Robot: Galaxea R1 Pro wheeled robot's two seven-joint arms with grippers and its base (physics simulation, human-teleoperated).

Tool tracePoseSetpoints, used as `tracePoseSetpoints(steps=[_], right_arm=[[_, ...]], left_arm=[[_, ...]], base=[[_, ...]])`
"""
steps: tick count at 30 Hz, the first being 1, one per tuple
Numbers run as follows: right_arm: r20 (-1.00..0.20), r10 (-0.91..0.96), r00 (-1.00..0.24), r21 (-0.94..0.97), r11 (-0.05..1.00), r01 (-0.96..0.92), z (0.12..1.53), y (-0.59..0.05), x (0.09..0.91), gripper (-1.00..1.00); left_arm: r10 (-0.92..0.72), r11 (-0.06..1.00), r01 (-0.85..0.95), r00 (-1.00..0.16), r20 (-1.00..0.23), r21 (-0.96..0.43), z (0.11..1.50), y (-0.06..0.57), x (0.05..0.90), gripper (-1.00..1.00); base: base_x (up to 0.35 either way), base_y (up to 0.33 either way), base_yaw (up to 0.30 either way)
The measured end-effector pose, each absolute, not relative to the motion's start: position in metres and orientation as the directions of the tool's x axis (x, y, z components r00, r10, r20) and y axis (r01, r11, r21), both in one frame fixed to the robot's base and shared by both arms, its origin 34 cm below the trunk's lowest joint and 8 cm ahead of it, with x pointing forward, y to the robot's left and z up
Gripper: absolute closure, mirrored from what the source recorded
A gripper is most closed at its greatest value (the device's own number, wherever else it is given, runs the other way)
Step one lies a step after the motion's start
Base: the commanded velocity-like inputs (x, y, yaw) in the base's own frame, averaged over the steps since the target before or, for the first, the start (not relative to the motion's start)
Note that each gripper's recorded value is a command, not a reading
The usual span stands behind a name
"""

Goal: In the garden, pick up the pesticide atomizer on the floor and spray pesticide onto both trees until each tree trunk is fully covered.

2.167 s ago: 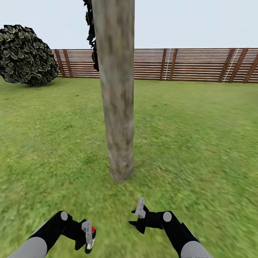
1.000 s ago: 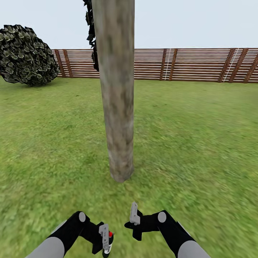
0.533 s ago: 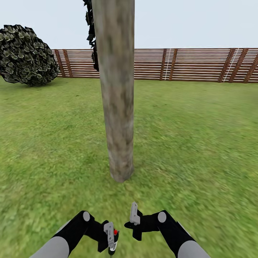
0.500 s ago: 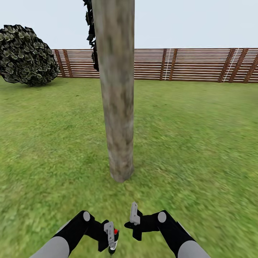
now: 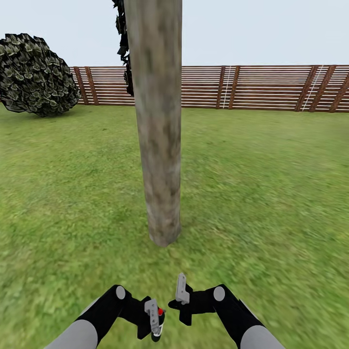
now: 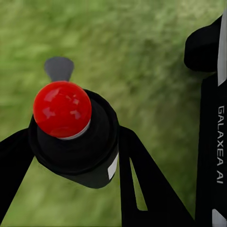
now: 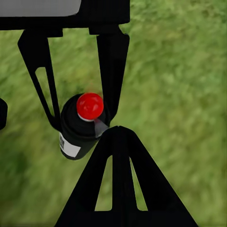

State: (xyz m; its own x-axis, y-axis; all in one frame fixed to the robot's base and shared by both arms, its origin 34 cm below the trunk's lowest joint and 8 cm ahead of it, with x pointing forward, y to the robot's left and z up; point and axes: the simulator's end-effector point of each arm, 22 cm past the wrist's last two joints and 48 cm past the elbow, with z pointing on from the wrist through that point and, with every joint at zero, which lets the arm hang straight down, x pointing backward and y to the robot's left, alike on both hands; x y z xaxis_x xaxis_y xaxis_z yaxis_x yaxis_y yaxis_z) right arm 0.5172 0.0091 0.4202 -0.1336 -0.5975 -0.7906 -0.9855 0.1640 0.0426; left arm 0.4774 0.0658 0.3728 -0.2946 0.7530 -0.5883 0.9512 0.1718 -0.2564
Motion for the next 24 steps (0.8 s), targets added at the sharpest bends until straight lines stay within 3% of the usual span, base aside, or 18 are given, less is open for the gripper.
tracePoseSetpoints(steps=[24], right_arm=[[-0.791,-0.598,-0.133,0.042,0.164,-0.986,0.420,0.009,0.517,1.00]], left_arm=[[0.703,0.166,0.955,-0.291,-0.649,-0.247,0.384,0.047,0.484,1.00]], base=[[0.000,0.000,0.000]])
